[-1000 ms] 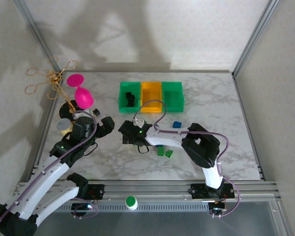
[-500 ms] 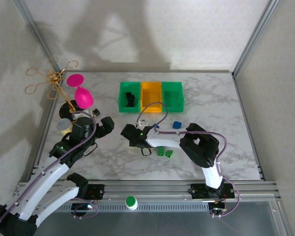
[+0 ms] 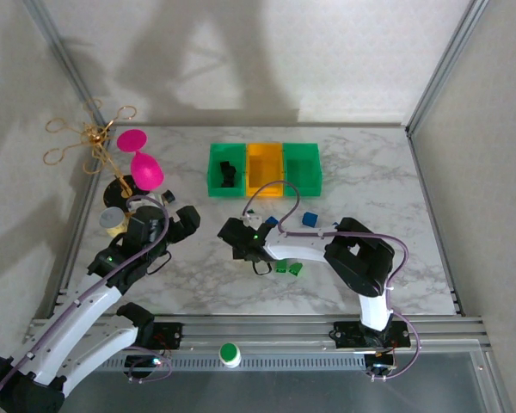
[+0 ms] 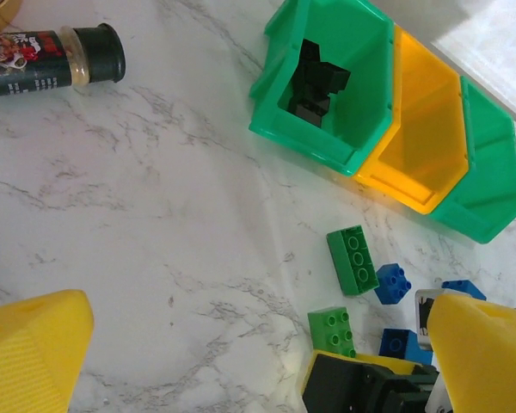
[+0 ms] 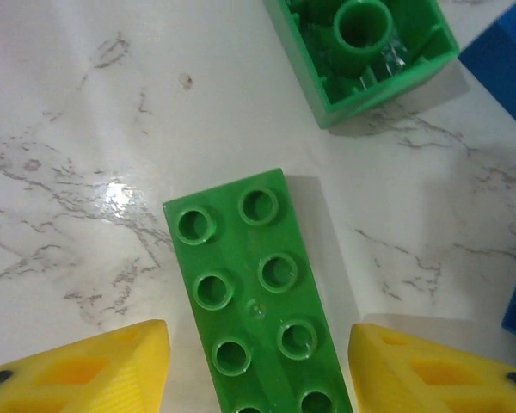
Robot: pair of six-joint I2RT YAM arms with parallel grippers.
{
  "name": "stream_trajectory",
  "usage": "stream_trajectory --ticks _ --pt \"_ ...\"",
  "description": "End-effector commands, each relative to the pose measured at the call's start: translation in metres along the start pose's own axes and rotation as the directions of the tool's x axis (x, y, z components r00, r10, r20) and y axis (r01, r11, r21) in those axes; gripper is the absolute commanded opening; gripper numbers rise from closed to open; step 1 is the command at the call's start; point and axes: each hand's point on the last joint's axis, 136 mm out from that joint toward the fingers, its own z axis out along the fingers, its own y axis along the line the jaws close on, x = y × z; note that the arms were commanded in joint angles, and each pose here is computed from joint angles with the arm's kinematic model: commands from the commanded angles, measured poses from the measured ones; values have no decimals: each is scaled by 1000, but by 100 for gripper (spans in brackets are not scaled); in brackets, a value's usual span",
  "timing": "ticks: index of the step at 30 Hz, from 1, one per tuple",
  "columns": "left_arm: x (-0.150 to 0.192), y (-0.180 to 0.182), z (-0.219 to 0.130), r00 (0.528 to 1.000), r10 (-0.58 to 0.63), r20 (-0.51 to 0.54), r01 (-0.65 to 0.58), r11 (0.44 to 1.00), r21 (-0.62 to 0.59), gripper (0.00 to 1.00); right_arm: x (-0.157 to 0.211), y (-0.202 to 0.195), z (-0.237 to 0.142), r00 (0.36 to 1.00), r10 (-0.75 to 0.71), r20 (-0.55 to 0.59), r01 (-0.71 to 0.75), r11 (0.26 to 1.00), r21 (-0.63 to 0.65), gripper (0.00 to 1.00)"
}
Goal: Sort the legos into containers by color
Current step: Pick up the lego from the center of the table.
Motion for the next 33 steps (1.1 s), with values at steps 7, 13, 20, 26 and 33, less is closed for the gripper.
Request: stream_trajectory --ticks 7,13,20,26,33 --pt "4 2 2 1000 -16 -12 16 1000 -4 100 0 0 5 998 -64 -10 64 998 -6 49" --pt "4 2 2 1000 -16 -12 16 1000 -1 100 1 -2 7 995 -97 -16 97 995 9 45" --pt "4 1 2 1000 -23 -13 23 1000 2 100 -8 -2 -4 993 -117 18 117 993 2 37" --pt "1 -7 2 1000 -27 -12 28 999 28 100 -30 2 -31 993 -90 77 94 994 -53 34" --pt "-13 -24 6 1000 4 0 -4 999 53 100 -83 -12 -60 985 -33 170 50 994 -93 33"
